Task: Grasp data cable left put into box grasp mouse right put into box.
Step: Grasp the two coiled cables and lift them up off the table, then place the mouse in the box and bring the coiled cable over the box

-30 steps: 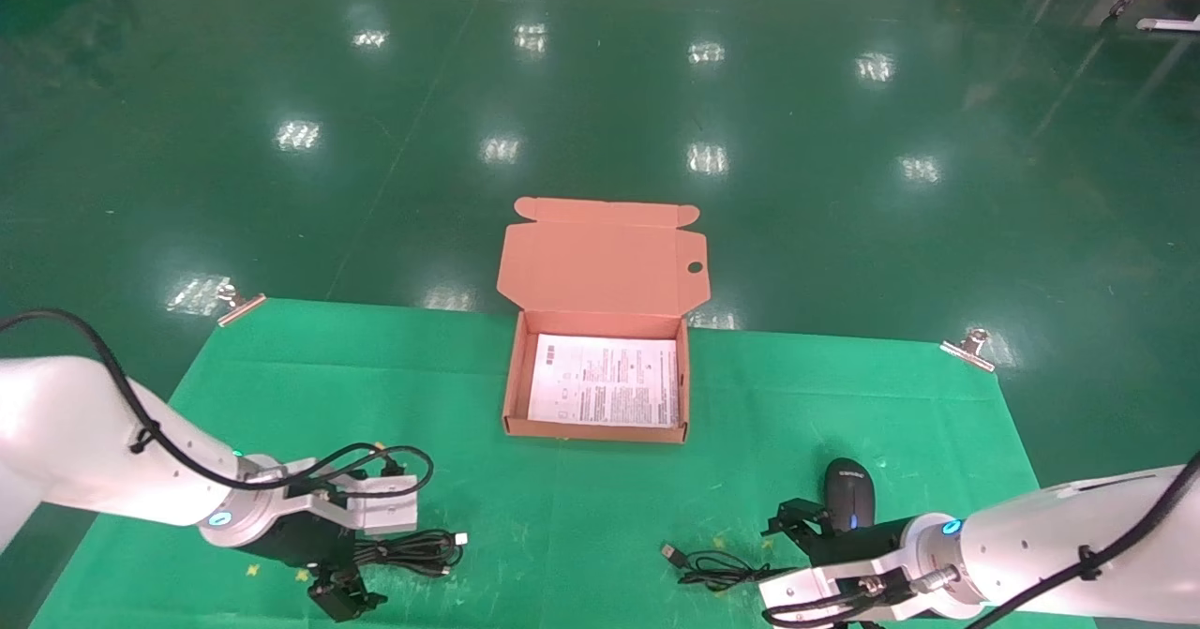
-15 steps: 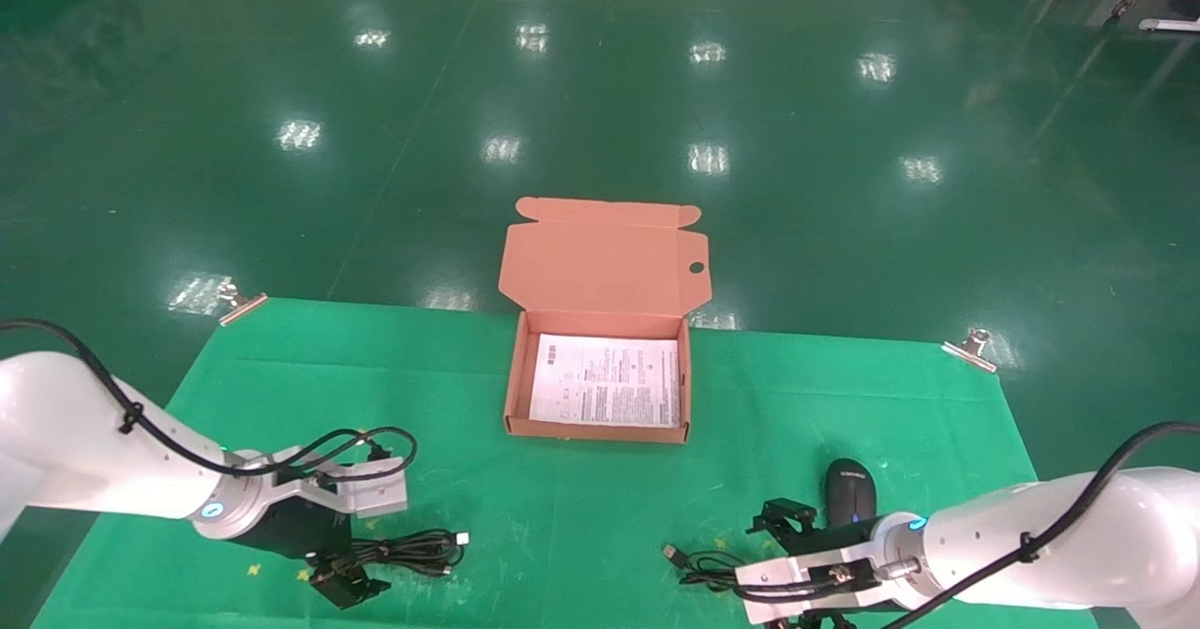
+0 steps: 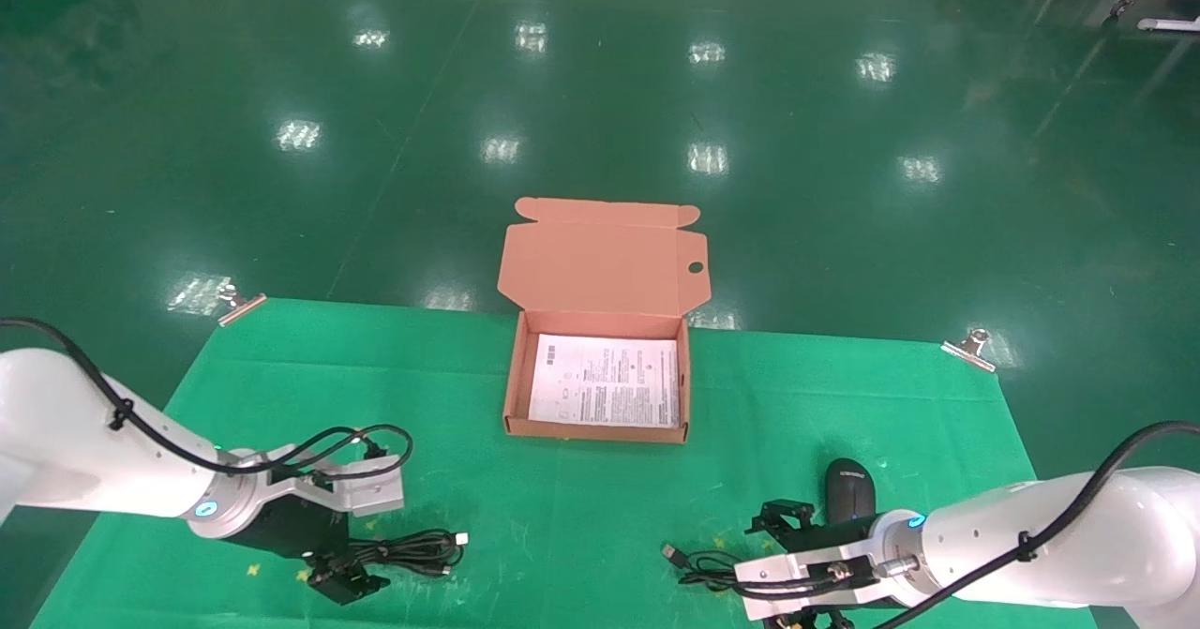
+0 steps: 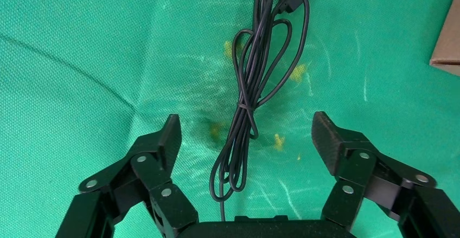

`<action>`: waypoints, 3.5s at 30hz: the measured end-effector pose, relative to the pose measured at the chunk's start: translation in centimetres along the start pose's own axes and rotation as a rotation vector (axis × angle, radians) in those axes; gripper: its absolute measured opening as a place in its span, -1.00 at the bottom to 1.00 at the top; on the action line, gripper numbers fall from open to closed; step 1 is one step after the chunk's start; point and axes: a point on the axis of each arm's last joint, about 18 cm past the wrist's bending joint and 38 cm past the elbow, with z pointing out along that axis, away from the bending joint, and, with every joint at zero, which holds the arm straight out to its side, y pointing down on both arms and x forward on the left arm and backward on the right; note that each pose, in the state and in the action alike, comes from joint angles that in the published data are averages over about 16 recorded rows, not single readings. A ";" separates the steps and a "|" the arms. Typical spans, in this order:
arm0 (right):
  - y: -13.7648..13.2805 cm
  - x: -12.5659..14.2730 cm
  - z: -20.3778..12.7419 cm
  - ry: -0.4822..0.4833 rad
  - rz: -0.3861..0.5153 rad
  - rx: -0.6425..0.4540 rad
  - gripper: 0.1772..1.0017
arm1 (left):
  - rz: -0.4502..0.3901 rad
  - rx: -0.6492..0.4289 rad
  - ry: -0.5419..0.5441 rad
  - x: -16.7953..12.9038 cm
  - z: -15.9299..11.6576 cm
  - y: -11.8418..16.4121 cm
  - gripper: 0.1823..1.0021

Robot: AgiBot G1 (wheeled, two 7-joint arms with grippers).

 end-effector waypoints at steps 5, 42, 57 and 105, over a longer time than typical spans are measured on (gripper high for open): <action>0.0 0.0 -0.1 0.000 -0.001 0.000 0.70 | 0.004 -0.001 -0.001 0.0 0.0 -0.1 0.75; 1.7 3.2 -3.7 0.112 0.092 0.008 -0.88 | 0.061 0.024 -0.061 -1.9 -2.8 -1.2 -0.77; 0.3 18.6 -18.3 0.632 0.196 0.140 -0.90 | 0.382 0.046 -0.510 -8.5 -14.9 -9.9 -0.79; -11.1 27.4 -19.0 0.745 0.053 0.349 -0.90 | 0.346 0.209 -0.672 -11.7 -19.6 -14.4 -0.80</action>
